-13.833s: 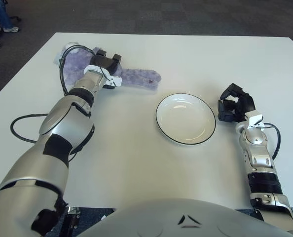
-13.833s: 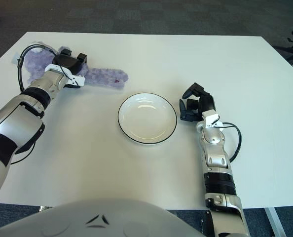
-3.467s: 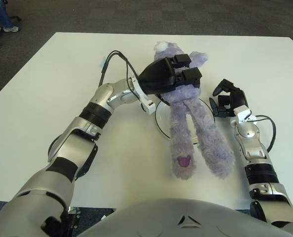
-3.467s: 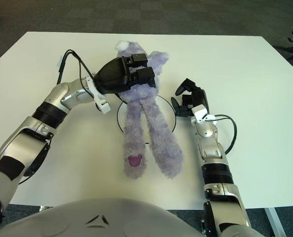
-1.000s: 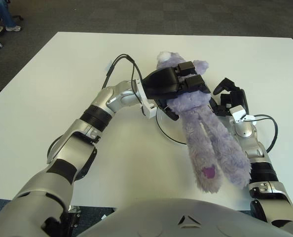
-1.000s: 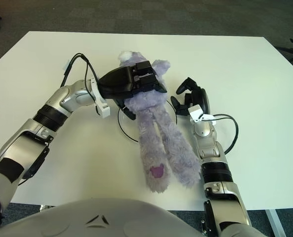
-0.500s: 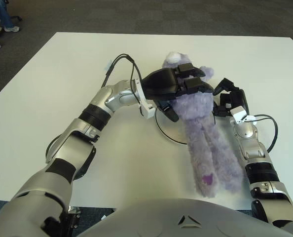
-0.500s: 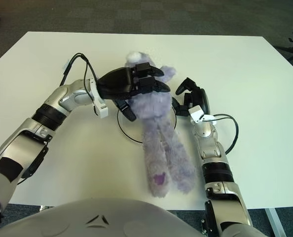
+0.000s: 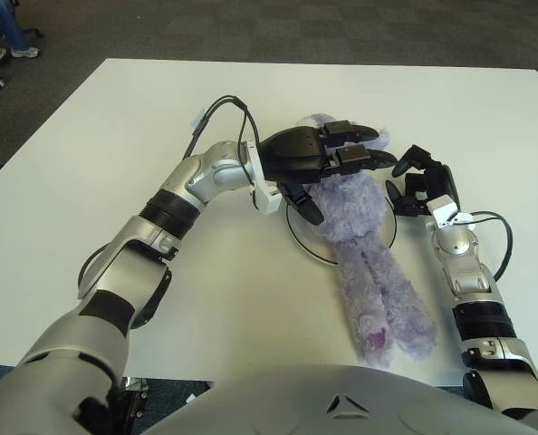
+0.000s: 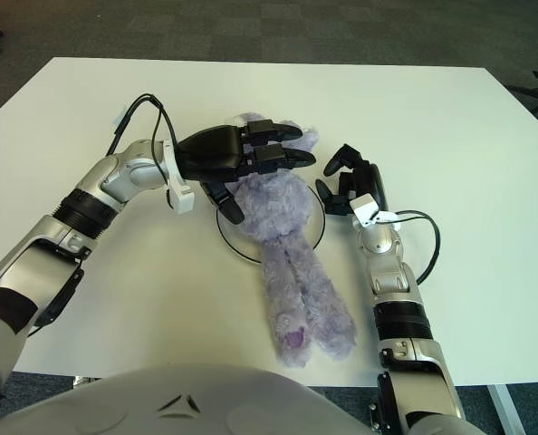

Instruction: Put the doll into the plate.

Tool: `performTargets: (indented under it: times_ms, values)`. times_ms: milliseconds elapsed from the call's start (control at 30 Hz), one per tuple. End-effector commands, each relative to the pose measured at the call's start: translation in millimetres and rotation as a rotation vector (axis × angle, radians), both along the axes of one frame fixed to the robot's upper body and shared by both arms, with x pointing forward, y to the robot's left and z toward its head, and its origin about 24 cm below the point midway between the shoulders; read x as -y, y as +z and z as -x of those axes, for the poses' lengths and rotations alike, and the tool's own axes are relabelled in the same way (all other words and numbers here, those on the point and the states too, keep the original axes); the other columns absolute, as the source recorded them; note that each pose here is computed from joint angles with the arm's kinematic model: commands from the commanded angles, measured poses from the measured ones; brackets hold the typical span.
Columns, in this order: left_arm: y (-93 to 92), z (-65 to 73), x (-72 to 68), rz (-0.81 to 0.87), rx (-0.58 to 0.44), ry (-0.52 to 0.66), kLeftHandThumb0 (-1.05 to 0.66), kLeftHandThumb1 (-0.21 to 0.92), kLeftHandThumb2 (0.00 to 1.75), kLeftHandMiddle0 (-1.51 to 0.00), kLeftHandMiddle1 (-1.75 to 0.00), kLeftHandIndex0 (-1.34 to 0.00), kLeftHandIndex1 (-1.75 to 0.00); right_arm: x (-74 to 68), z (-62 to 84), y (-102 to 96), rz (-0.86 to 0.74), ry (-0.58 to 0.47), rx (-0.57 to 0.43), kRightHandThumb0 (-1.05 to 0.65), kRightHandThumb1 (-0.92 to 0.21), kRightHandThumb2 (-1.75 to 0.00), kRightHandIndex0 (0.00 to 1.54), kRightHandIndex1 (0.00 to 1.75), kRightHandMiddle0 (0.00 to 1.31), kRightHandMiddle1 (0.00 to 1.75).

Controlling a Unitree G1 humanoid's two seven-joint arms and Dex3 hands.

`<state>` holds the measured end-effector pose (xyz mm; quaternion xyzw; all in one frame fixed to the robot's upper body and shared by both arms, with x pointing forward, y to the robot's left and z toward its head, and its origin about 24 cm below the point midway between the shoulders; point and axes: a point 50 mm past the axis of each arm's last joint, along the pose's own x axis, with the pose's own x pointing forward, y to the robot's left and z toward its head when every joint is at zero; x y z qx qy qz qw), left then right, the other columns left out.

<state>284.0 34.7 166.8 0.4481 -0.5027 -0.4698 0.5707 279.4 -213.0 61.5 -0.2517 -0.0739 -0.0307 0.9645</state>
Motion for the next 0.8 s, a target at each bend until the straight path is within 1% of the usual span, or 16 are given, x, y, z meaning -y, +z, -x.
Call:
performTargets:
  times_ms: [0, 133, 533, 633, 767]
  values:
    - [6.5, 0.8, 0.1, -0.002, 0.011, -0.017, -0.84, 0.92, 0.59, -0.01, -0.11, 0.0, -0.07, -0.3, 8.9, -19.8, -0.021, 0.002, -0.11, -0.47, -0.33, -1.29, 1.12, 1.75, 0.6, 1.75]
    - [7.5, 1.9, -1.4, 0.003, 0.023, -0.016, -0.86, 0.92, 0.6, -0.01, -0.1, 0.0, -0.01, -1.6, 10.1, -17.8, -0.023, 0.012, -0.1, -0.47, -0.33, -1.29, 1.12, 1.75, 0.6, 1.75]
    - [11.6, 3.7, -4.4, 0.019, 0.042, -0.027, -0.88, 0.92, 0.59, -0.03, -0.09, 0.0, 0.0, -3.1, 11.7, -15.3, -0.028, 0.026, -0.091, -0.47, -0.34, -1.29, 1.12, 1.75, 0.6, 1.75]
    - [13.0, 1.9, -7.3, 0.019, 0.051, -0.012, -0.88, 0.92, 0.59, -0.05, -0.09, 0.0, 0.0, -3.8, 11.9, -16.0, -0.044, 0.033, -0.094, -0.47, -0.34, -1.29, 1.12, 1.75, 0.59, 1.75]
    - [14.3, -0.2, -8.8, 0.047, 0.054, 0.011, -0.89, 0.92, 0.62, -0.09, -0.11, 0.0, 0.0, -2.8, 10.6, -22.0, -0.08, 0.033, -0.115, -0.48, -0.31, -1.32, 1.15, 1.75, 0.61, 1.75]
